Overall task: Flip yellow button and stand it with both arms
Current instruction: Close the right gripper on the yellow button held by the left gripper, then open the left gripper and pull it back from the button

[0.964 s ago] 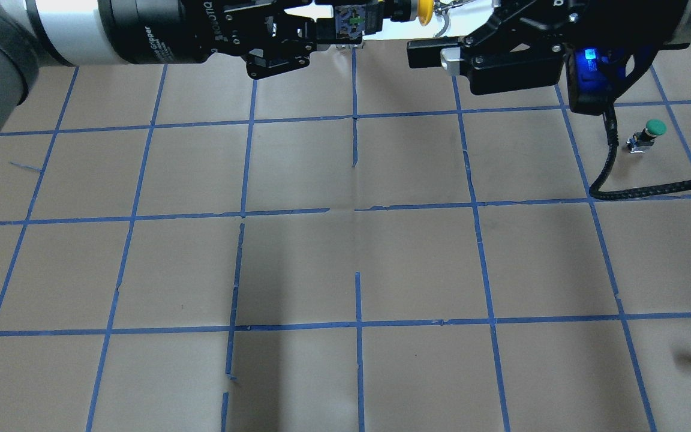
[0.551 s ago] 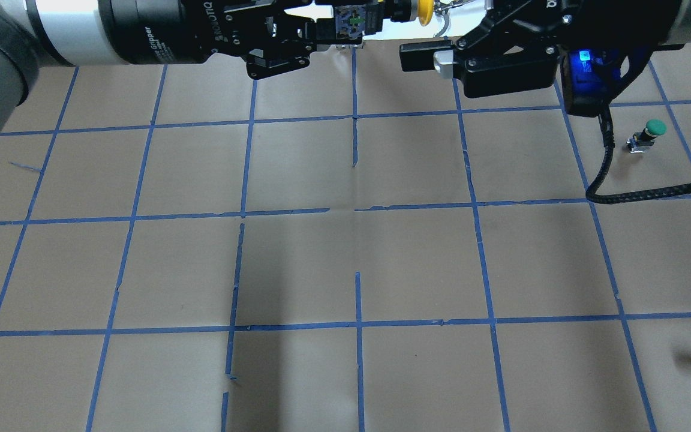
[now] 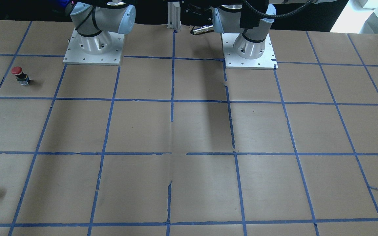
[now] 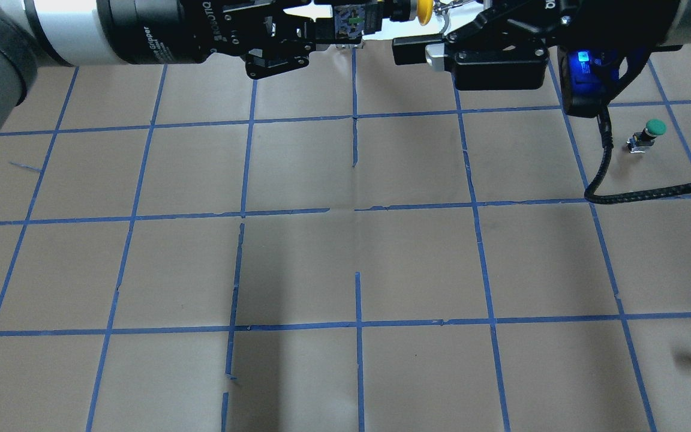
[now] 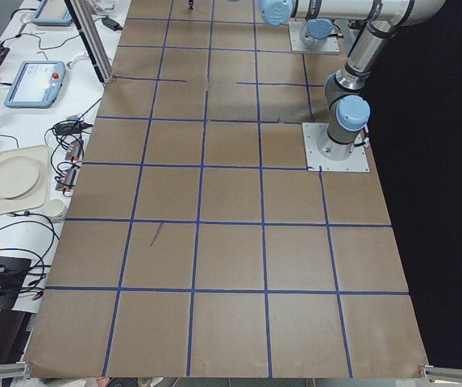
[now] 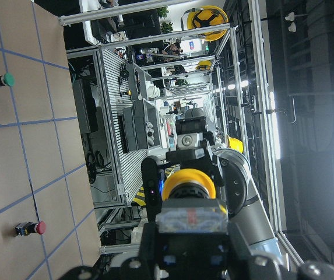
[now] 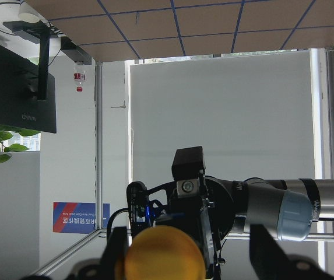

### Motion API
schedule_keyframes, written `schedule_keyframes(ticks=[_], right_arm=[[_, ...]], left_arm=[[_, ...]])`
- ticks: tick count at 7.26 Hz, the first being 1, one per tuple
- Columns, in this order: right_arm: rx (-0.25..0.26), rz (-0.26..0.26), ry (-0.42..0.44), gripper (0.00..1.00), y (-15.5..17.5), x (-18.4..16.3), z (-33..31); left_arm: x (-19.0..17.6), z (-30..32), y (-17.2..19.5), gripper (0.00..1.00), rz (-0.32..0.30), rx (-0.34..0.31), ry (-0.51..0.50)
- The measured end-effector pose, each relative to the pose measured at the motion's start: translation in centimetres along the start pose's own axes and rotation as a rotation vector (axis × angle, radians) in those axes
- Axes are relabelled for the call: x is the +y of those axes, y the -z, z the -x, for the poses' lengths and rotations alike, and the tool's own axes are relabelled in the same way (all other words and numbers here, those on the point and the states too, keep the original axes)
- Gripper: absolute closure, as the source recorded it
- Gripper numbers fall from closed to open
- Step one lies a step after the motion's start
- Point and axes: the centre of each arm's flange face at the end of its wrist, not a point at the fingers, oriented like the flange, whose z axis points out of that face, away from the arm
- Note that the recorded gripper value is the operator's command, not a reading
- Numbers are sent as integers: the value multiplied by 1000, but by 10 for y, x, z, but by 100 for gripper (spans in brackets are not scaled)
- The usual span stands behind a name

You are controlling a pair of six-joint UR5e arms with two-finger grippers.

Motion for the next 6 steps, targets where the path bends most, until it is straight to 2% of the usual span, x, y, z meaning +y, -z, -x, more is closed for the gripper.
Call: schedule_keyframes(ticks=[1,2,3,6], right_arm=[[0,0,0,77,0,0,0],[0,0,1,79,0,0,0],[-1,1,2,80,0,0,0],[-7,14,7,82,1,2,1]], left_arm=[[0,0,0,88,0,0,-1],[0,-1,0,51,0,0,-2],[1,-2,0,1,0,-2,-4],[2,-7,1,0,0,-5,-11]])
